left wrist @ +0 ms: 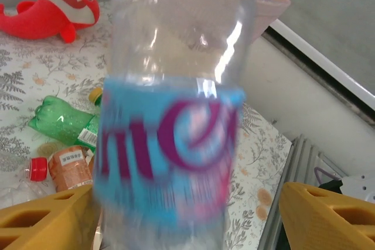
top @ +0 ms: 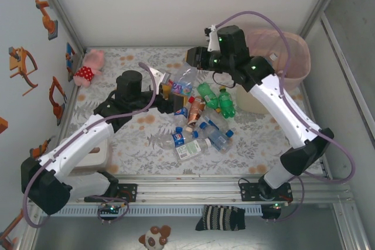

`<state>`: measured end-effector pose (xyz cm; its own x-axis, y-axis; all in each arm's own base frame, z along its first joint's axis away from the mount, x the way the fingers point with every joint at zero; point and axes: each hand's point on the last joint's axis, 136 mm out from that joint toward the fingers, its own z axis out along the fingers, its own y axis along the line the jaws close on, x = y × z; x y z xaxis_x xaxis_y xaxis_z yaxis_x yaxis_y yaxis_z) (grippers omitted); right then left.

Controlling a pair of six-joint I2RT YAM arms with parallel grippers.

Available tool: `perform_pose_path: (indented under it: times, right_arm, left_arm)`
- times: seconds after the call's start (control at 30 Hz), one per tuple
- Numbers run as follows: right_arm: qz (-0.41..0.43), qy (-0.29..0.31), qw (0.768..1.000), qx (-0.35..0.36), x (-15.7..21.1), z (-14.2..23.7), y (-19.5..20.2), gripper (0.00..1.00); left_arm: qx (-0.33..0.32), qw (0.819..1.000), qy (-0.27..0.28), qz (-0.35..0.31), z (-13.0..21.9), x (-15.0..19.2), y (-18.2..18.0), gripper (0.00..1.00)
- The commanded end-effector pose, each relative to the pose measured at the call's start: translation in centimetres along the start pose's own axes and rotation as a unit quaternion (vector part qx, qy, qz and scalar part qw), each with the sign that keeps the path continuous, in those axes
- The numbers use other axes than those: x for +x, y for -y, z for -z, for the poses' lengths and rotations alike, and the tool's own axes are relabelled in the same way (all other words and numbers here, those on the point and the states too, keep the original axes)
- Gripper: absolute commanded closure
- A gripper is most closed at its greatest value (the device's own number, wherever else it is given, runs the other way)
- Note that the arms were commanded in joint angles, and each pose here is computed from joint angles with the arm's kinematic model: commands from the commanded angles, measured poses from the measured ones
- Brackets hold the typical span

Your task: Put the plastic bottles in the bin

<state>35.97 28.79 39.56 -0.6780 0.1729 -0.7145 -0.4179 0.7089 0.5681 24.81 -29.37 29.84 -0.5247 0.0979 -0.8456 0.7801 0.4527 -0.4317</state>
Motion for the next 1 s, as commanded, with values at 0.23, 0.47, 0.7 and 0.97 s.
perform_pose_path:
  times: [0.23,0.47,0.7,0.97]
  right_arm:
    - [-0.008,0.129,0.989,0.067,-7.6,9.2,5.3,0.74]
    - [-0.012,0.225,0.963,0.150,-12.0,15.2,9.9,0.74]
    - [-0.016,0.333,0.916,0.225,-15.9,21.2,14.9,0.74]
    - [0.272,0.309,0.870,0.271,-18.1,19.6,14.9,0.74]
  left_arm:
    - [-0.008,1.000,0.014,-0.012,1.0,-0.3,0.2,0.19]
    - [-0.012,1.000,0.015,-0.013,1.2,-0.2,0.1,0.19]
    - [-0.020,1.000,0.014,-0.013,1.5,-0.2,-0.2,0.19]
    - [-0.027,0.999,0.017,-0.010,1.7,-0.1,-0.6,0.19]
